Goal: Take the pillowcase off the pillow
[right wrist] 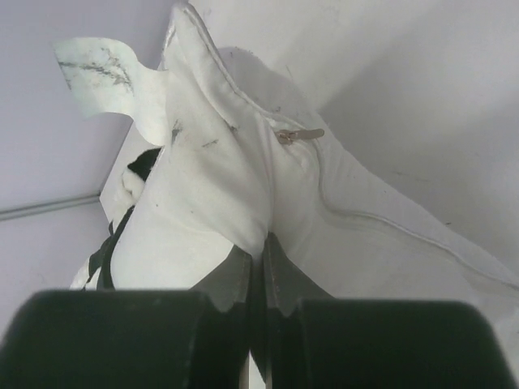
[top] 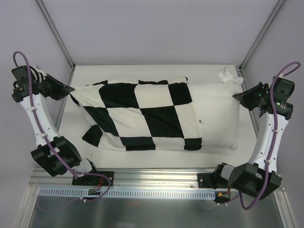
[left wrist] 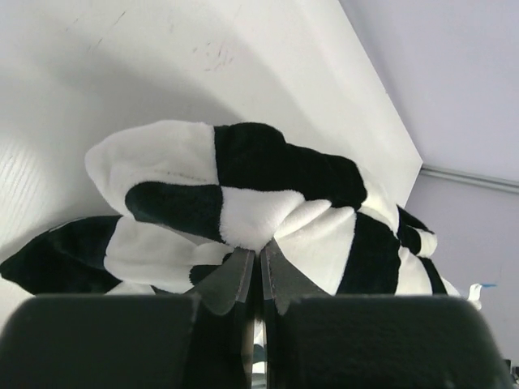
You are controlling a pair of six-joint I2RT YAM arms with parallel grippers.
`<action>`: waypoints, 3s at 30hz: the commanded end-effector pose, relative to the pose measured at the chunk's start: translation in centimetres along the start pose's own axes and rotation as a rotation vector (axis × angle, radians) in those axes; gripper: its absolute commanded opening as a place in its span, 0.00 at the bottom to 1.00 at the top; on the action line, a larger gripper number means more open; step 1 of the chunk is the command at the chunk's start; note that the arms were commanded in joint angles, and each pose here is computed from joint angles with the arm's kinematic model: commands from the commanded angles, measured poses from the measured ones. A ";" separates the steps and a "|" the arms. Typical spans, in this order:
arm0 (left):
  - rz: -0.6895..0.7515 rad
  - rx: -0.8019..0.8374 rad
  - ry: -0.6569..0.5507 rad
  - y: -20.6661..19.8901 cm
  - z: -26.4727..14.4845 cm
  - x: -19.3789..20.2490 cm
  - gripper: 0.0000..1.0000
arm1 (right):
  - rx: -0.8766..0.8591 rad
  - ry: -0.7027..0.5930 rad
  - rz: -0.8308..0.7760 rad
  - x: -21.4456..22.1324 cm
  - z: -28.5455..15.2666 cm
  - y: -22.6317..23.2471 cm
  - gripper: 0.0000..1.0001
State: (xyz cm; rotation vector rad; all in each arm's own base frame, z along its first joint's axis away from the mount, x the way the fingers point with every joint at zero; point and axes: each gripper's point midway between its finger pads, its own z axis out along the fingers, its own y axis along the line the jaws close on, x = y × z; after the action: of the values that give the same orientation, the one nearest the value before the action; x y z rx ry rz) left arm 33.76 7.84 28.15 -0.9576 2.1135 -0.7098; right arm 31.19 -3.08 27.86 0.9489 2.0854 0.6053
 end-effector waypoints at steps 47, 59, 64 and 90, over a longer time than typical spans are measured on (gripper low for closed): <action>0.543 -0.008 0.505 -0.6 4.9 28.7 0.00 | 0.090 0.164 -0.346 10.7 5.9 -3.2 0.01; 0.208 -0.001 0.045 0.8 -0.6 12.3 0.00 | 0.076 -0.283 -0.047 -4.1 -2.0 -1.3 0.01; 0.063 0.022 -0.074 0.9 -3.4 8.3 0.00 | 0.072 -0.260 0.001 -4.0 -1.6 -2.3 0.01; 0.030 0.169 -0.102 -4.3 -4.2 4.7 0.19 | 0.011 -0.203 -0.076 -3.7 -1.6 0.7 0.55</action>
State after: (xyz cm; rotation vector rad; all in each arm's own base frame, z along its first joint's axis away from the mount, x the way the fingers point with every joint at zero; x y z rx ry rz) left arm 28.13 -1.17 32.42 -0.8231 2.0336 -0.9211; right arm 29.93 -1.55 31.96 0.8546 1.9836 0.6372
